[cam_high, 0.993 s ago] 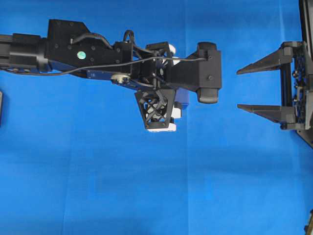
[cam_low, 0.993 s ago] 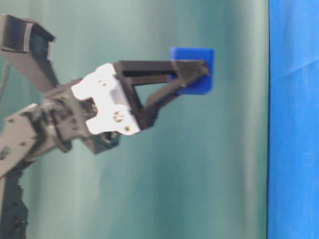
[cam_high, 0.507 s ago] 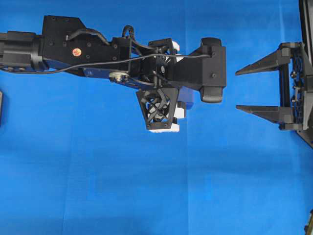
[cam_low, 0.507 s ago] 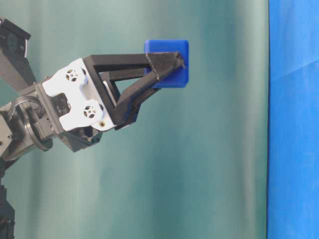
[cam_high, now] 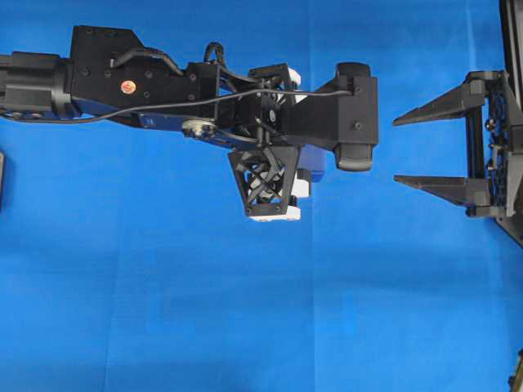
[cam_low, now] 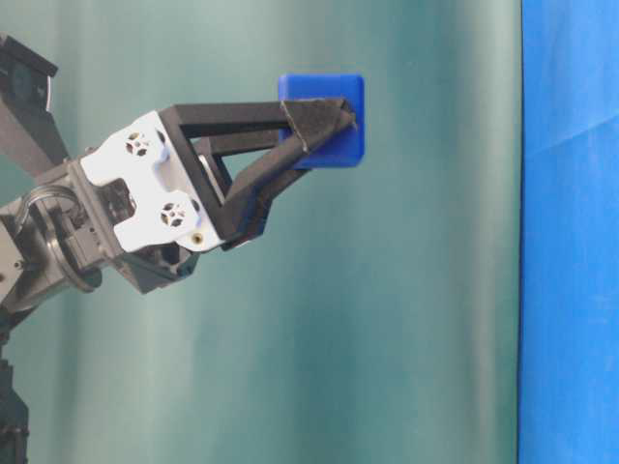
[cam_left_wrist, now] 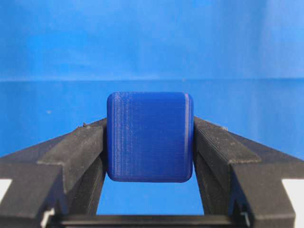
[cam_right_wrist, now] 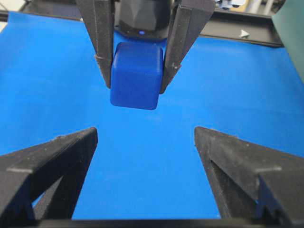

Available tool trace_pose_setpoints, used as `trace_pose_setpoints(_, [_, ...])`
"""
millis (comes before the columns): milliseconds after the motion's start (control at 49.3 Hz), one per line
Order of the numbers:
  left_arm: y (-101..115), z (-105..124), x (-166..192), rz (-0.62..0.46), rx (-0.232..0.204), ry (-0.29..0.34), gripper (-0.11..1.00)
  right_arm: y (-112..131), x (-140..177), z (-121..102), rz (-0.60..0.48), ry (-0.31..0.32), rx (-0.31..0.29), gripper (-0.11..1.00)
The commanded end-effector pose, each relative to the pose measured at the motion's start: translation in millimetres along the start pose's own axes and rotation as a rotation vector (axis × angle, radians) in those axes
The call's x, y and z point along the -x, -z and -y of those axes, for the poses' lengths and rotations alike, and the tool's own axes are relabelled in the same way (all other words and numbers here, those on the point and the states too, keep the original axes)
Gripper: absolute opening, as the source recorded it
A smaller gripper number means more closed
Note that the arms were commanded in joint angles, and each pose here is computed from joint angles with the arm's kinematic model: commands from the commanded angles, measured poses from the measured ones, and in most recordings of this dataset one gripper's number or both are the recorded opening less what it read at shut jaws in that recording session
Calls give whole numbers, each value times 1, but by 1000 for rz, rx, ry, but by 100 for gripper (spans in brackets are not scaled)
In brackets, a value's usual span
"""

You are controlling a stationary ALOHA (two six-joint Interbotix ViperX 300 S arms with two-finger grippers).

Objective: Handover the blue block to the right arm after grasping it with the left arm, then place it in the designated position.
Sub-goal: 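Lift the blue cube and pull it back toward the left side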

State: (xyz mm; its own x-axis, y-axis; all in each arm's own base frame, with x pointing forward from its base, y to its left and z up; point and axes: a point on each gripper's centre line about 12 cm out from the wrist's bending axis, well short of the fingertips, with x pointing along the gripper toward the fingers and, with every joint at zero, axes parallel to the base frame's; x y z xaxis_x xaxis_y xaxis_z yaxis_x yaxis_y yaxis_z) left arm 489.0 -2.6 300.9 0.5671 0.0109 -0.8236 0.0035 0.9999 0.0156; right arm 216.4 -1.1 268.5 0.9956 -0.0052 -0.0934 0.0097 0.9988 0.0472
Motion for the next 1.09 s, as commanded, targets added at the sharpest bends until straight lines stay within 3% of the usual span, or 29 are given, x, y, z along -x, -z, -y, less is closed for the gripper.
trace_pose_setpoints(0, [-11,-1,29,78,0,-1,46,-7,-1,0,19,2,-6,95])
trace_pose_setpoints(709, [-3,0,35,91,8,0,46,-7,-1,0,19,2,-8,95])
trace_pose_setpoints(1074, [23,2,50,328,7,8,46,-7,-1,0,19,2,-6,95])
